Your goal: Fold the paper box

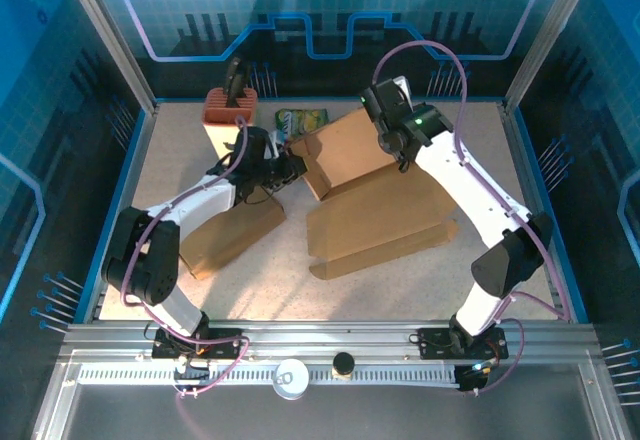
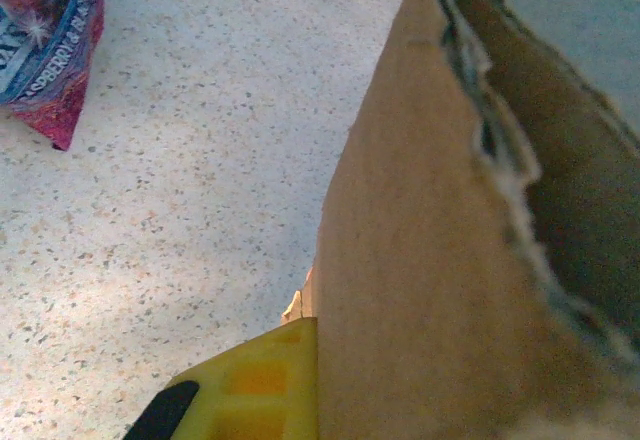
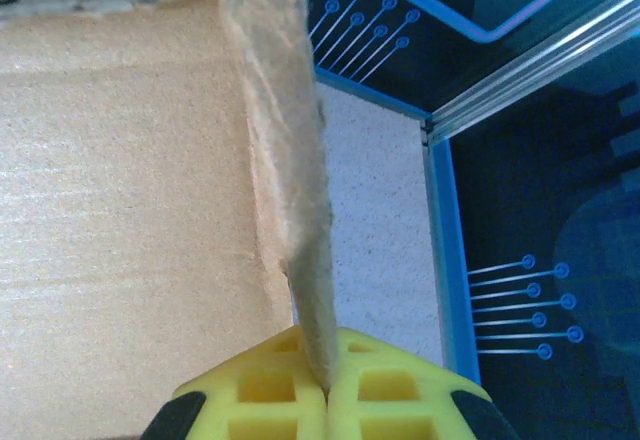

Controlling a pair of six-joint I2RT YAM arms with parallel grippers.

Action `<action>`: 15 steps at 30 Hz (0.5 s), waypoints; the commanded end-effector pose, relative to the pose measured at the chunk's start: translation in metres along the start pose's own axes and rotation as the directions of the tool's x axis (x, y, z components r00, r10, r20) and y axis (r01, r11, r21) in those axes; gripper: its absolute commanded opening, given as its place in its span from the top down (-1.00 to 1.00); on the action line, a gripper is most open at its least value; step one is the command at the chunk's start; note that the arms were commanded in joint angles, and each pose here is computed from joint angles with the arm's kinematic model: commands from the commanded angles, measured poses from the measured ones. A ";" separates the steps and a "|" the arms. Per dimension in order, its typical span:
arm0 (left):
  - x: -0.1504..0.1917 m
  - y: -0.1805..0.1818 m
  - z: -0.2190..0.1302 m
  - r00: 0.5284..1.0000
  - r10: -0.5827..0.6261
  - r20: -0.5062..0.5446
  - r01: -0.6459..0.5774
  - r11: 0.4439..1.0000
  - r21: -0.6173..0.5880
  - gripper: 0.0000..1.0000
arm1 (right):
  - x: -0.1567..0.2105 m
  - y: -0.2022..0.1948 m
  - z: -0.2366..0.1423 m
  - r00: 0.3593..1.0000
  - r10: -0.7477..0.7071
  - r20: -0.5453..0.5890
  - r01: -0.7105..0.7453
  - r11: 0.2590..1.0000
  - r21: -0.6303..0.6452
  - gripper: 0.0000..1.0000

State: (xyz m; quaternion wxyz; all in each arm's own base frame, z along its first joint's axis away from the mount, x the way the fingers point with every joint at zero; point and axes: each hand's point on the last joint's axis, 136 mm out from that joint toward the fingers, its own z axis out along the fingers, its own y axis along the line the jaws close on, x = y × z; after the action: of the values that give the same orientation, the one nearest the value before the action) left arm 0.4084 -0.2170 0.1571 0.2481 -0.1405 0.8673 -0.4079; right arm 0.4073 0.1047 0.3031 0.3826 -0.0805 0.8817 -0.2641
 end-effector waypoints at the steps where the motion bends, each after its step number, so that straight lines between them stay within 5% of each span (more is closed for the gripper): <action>1: -0.004 0.021 0.007 0.998 -0.005 0.061 0.014 0.990 -0.138 0.97 | 0.017 -0.007 0.001 0.998 0.062 -0.027 -0.061 0.998 0.027 1.00; 6: 0.011 0.054 0.021 0.996 -0.013 0.086 0.036 0.963 -0.269 0.94 | 0.044 0.013 0.018 0.995 0.047 -0.083 -0.046 0.999 0.014 1.00; 15: 0.033 0.096 0.050 0.997 -0.043 0.070 0.064 0.945 -0.320 0.64 | 0.057 0.028 0.021 0.998 0.005 -0.069 -0.004 1.000 0.014 1.00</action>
State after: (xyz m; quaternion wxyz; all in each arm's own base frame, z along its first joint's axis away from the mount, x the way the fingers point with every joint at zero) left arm 0.4009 -0.2183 0.0625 0.2265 -0.1891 0.9089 -0.2948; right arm 0.3871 0.1036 0.2176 0.3184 -0.0867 0.9060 -0.2649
